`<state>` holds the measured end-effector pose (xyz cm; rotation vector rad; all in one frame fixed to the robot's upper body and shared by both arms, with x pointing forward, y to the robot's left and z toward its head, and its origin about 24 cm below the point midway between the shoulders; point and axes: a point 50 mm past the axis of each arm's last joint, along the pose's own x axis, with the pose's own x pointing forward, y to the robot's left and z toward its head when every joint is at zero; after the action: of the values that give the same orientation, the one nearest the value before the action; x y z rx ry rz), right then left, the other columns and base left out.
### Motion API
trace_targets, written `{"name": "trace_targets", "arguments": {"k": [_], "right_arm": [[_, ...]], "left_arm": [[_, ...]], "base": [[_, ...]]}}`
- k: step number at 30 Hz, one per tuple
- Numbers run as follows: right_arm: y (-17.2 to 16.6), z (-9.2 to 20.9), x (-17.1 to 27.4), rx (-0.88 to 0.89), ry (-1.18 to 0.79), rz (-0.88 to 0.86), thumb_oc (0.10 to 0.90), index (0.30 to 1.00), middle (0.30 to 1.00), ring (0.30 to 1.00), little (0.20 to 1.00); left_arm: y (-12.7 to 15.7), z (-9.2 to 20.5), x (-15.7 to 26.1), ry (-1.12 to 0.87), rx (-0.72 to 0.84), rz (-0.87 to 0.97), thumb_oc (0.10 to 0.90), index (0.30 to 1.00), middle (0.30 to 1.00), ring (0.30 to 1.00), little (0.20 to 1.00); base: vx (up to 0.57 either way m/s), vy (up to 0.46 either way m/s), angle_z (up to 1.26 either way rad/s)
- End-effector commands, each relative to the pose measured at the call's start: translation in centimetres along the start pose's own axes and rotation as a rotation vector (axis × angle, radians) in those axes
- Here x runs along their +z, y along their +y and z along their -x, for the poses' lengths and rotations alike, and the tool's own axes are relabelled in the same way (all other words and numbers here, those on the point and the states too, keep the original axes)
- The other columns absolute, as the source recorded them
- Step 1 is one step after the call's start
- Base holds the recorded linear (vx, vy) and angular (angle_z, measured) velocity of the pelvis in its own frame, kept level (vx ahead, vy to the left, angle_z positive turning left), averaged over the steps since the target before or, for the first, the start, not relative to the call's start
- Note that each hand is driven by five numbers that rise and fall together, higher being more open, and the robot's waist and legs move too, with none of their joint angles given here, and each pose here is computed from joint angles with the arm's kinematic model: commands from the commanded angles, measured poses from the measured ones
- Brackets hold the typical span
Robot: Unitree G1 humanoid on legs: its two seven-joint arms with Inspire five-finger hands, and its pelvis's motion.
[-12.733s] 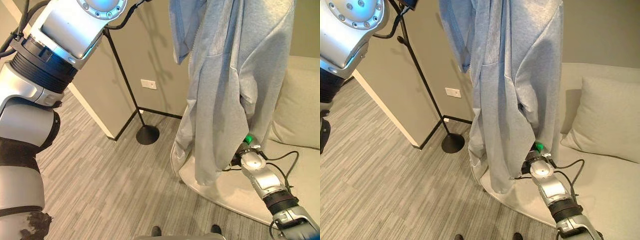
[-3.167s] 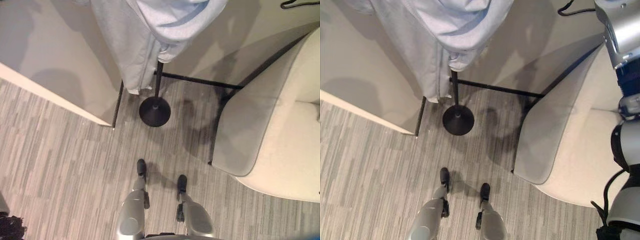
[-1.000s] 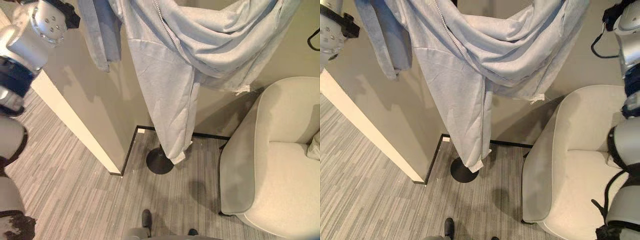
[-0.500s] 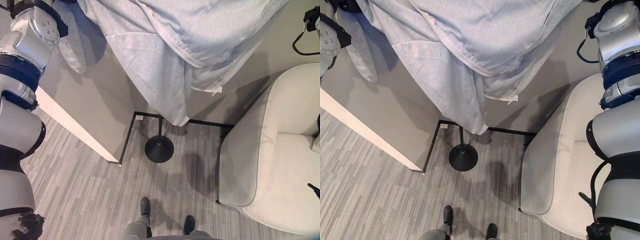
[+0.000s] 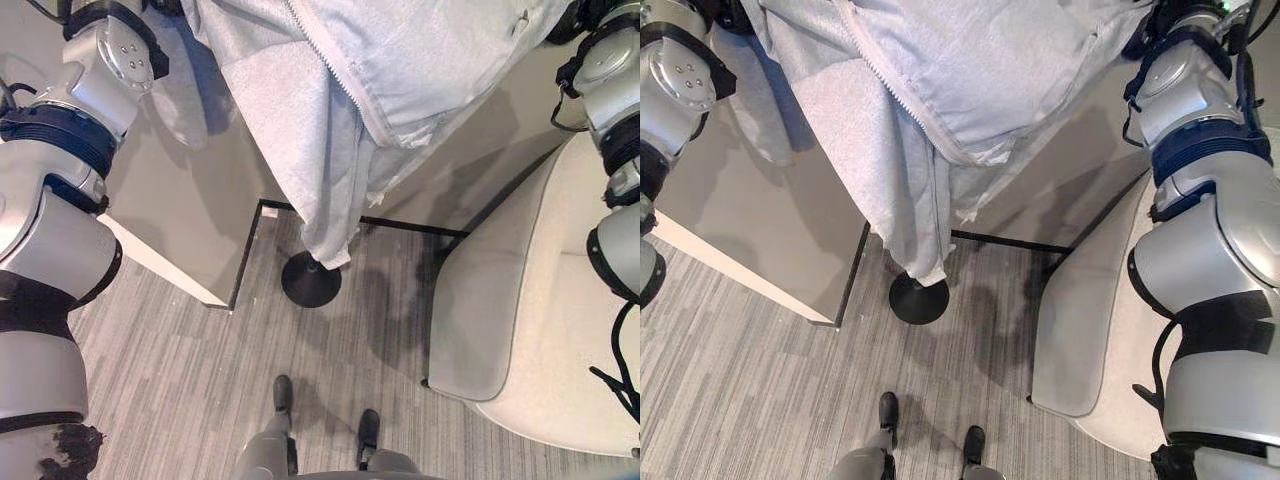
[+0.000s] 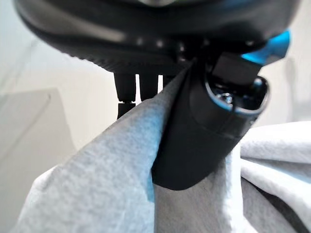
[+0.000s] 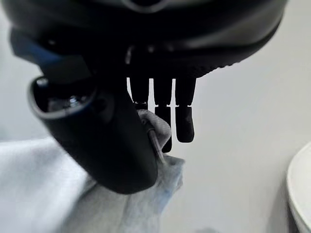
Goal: Hang the clothes on the sofa on the clothes rack.
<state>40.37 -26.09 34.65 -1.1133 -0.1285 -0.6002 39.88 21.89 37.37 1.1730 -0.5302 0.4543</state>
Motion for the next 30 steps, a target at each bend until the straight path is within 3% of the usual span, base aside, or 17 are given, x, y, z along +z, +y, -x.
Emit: {"name": "trace_targets", "arguments": {"k": [1, 6, 7, 8, 9, 15, 16, 17, 21, 23, 24, 27, 30], "right_arm": [[-6.1, -0.8, -0.1, -0.172, 0.021, 0.026, 0.4, 0.3, 0.3, 0.3, 0.3], [-1.9, -0.4, -0.9, -0.065, 0.017, -0.002, 0.4, 0.3, 0.3, 0.3, 0.3], [1.1, 0.2, -1.6, 0.011, 0.018, 0.001, 0.4, 0.3, 0.3, 0.3, 0.3], [1.1, 0.2, -1.6, 0.012, 0.019, 0.002, 0.4, 0.3, 0.3, 0.3, 0.3], [4.0, 1.0, -2.1, 0.086, 0.021, -0.019, 0.4, 0.3, 0.3, 0.3, 0.3], [5.4, 1.5, -2.5, 0.12, 0.031, -0.034, 0.4, 0.3, 0.3, 0.3, 0.3], [6.6, 2.0, -3.0, 0.152, 0.044, -0.051, 0.4, 0.3, 0.3, 0.3, 0.3], [10.8, 3.9, -4.3, 0.248, 0.097, -0.159, 0.4, 0.3, 0.3, 0.3, 0.3], [10.8, 3.9, -4.3, 0.249, 0.097, -0.157, 0.4, 0.3, 0.3, 0.3, 0.3], [17.1, 8.1, -3.0, 0.385, 0.108, -0.409, 0.4, 0.3, 0.3, 0.3, 0.3], [17.2, 8.1, -3.1, 0.386, 0.109, -0.407, 0.4, 0.3, 0.3, 0.3, 0.3], [19.9, 10.7, -2.9, 0.461, 0.133, -0.528, 0.4, 0.3, 0.3, 0.3, 0.3], [20.8, 11.7, -3.0, 0.487, 0.149, -0.57, 0.4, 0.3, 0.3, 0.3, 0.3]], "left_arm": [[8.9, -2.0, 0.7, 0.039, 0.279, 0.049, 0.4, 0.3, 0.3, 0.3, 0.3], [7.5, -1.3, -1.3, 0.091, 0.254, 0.094, 0.4, 0.3, 0.3, 0.3, 0.3], [6.9, -0.8, -2.7, 0.121, 0.24, 0.104, 0.4, 0.3, 0.3, 0.3, 0.3], [6.8, -0.7, -2.7, 0.121, 0.239, 0.103, 0.4, 0.3, 0.3, 0.3, 0.3], [6.1, -0.2, -3.8, 0.147, 0.231, 0.138, 0.4, 0.3, 0.3, 0.3, 0.3], [5.7, 0.0, -4.1, 0.151, 0.23, 0.151, 0.4, 0.3, 0.3, 0.3, 0.3], [5.2, 0.3, -4.5, 0.16, 0.223, 0.168, 0.4, 0.3, 0.3, 0.3, 0.3], [2.6, 1.4, -5.1, 0.172, 0.206, 0.314, 0.4, 0.3, 0.3, 0.3, 0.3], [2.5, 1.4, -5.2, 0.174, 0.205, 0.315, 0.4, 0.3, 0.3, 0.3, 0.3], [-1.9, 3.5, -4.1, 0.144, 0.176, 0.575, 0.4, 0.3, 0.3, 0.3, 0.3], [-2.0, 3.6, -4.2, 0.146, 0.176, 0.575, 0.4, 0.3, 0.3, 0.3, 0.3], [-4.8, 5.5, -2.8, 0.133, 0.151, 0.832, 0.4, 0.3, 0.3, 0.3, 0.3], [-6.4, 6.4, -1.6, 0.123, 0.12, 0.904, 0.4, 0.3, 0.3, 0.3, 0.3]], "base": [[-0.04, 0.013, 0.0], [-0.03, 0.011, 0.0], [0.0, 0.0, 0.0], [0.0, 0.0, 0.0], [0.0, 0.0, -0.04], [0.0, -0.002, -0.03], [-0.02, -0.041, -0.02], [-0.02, -0.041, -0.05], [0.0, -0.009, 0.0], [-0.02, -0.037, 0.0], [0.0, 0.0, 0.0], [0.01, -0.009, 0.04], [0.0, -0.005, 0.02]]}}
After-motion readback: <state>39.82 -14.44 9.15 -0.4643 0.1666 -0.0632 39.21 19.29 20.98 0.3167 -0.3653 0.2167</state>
